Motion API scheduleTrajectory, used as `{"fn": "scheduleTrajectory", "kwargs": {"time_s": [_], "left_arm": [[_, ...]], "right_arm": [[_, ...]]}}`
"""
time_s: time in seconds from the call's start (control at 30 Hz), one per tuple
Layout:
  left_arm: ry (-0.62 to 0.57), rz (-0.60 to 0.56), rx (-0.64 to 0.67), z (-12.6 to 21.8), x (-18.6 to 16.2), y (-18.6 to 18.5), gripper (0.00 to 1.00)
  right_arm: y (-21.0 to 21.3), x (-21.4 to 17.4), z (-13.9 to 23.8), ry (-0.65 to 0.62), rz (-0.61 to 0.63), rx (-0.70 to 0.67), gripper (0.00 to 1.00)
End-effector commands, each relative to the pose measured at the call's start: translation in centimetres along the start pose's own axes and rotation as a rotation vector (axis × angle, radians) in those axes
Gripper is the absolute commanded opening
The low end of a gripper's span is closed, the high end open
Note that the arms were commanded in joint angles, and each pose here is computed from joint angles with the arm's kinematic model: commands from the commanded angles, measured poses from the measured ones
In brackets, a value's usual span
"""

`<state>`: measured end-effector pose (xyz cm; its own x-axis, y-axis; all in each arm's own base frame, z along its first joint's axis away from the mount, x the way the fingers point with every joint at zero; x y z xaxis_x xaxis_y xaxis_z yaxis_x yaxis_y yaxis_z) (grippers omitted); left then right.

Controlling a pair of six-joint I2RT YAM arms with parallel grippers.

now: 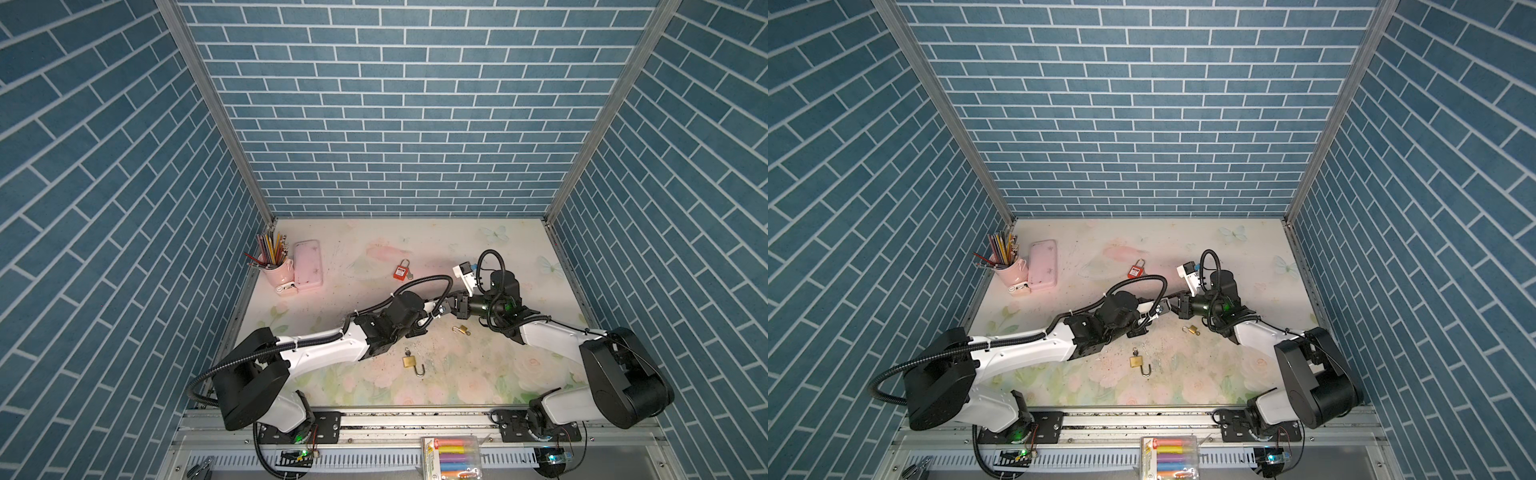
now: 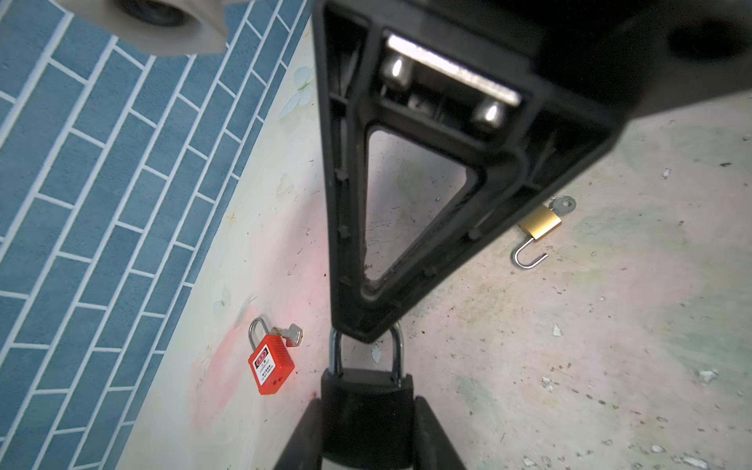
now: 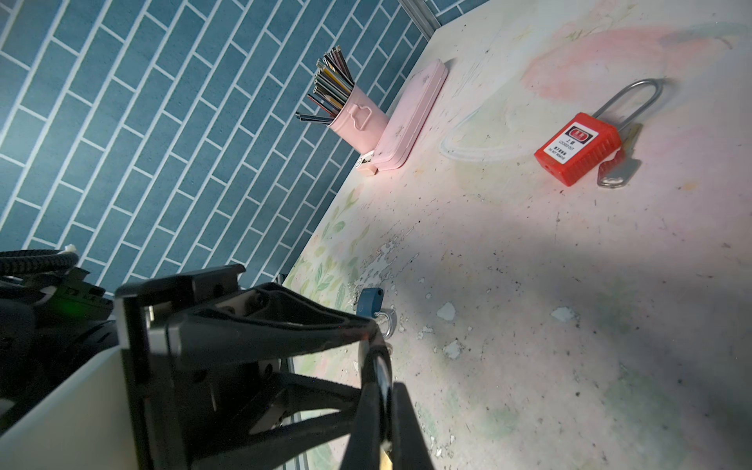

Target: Lock with the key

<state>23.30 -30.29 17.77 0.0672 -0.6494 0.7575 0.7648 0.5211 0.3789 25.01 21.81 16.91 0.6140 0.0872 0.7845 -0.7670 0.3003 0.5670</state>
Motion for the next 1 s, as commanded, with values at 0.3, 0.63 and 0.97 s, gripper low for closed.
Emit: {"fn": "scheduleTrajectory", "kwargs": {"time_s": [0.3,0.63,0.97], "left_arm": [[-0.557,0.108,0.079,4.0,13.1,4.3,0.0],[-0.68,0.166,0.096,5.2,14.5,6.4,0.0],[-0.756,0.176,0.073,5.6,15.3,7.1,0.0]], "right_arm": [[0.5,-5.2,-1.6,0.161,-0.131,0.084,0.0],[0.5,-6.4,-2.6,0.191,-0.164,0.106,0.0],[0.3,-7.6,-3.5,0.22,-0.199,0.127,0.0]]}}
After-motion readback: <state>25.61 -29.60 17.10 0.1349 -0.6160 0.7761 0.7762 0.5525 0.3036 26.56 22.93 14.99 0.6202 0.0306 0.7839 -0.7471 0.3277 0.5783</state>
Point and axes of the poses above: each gripper's point midway between its finger pads, its own z axis back along the fingers, its own y axis along the line the jaws close on, x = y × z, the point moved 6 cm from there along z, back along the fingers, and after that the axes turned 12 degrees about z, right-handed, at the moved point
